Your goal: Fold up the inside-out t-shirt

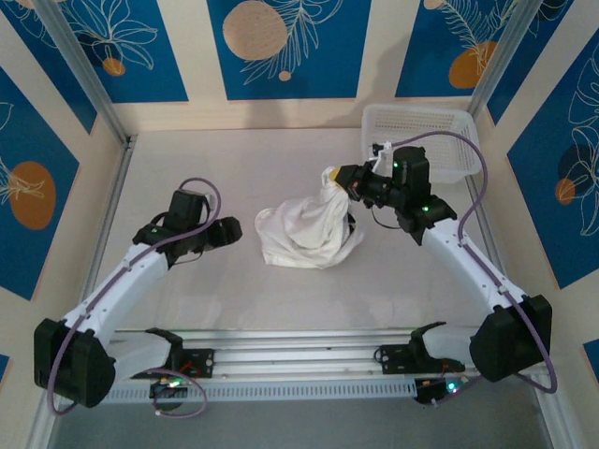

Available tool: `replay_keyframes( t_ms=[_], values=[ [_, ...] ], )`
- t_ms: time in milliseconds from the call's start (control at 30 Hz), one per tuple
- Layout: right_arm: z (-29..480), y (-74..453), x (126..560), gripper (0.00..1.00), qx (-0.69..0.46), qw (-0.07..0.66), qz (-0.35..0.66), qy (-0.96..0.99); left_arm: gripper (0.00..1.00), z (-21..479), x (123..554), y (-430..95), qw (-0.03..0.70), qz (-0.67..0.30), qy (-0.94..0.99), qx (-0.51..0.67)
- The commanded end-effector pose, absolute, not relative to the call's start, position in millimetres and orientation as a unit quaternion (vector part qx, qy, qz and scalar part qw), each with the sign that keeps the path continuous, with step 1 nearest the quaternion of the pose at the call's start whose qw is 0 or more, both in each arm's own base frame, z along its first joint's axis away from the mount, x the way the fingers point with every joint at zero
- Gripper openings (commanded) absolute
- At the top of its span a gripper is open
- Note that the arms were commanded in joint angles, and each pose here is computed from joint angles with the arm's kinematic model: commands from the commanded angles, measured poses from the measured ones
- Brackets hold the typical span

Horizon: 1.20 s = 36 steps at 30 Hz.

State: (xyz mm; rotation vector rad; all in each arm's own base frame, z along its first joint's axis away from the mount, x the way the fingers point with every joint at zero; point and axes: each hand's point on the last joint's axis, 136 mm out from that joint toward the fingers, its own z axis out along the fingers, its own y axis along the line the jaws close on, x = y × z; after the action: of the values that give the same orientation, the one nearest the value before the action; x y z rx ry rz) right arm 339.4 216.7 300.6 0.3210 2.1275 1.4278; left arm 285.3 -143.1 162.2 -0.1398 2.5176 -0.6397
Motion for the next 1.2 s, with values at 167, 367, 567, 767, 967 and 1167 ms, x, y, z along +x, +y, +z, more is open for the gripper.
replay_keyframes(
  t_ms=[167, 367, 567, 767, 967, 1167],
  values=[
    [334.7, 231.4, 349.1, 0.0, 0.183, 0.308, 0.527, 0.771, 0.84, 212.1, 243.8, -300.7, 0.246, -0.384, 0.865, 0.209],
    [404.7, 247.4, 348.3, 0.0, 0.216, 0.333, 0.552, 0.733, 0.99, 194.0, 289.8, -302.3, 0.302, -0.303, 0.894, 0.134],
    [509.6, 210.6, 336.4, 0.01, 0.282, 0.379, 0.583, 0.661, 0.92, 120.7, 336.5, -202.1, 0.343, -0.057, 0.937, 0.019],
    [533.7, 186.1, 325.7, 0.0, 0.298, 0.42, 0.588, 0.624, 0.9, 106.3, 331.3, -148.8, 0.335, -0.062, 0.938, -0.06],
    [525.0, 256.0, 319.6, 0.0, 0.096, 0.394, 0.593, 0.695, 0.91, 189.0, 313.9, -150.0, 0.411, -0.201, 0.888, -0.036],
    [501.0, 328.2, 292.9, 0.0, -0.113, 0.384, 0.555, 0.73, 0.99, 301.2, 270.4, -189.3, 0.48, -0.347, 0.798, 0.109]
  ],
)
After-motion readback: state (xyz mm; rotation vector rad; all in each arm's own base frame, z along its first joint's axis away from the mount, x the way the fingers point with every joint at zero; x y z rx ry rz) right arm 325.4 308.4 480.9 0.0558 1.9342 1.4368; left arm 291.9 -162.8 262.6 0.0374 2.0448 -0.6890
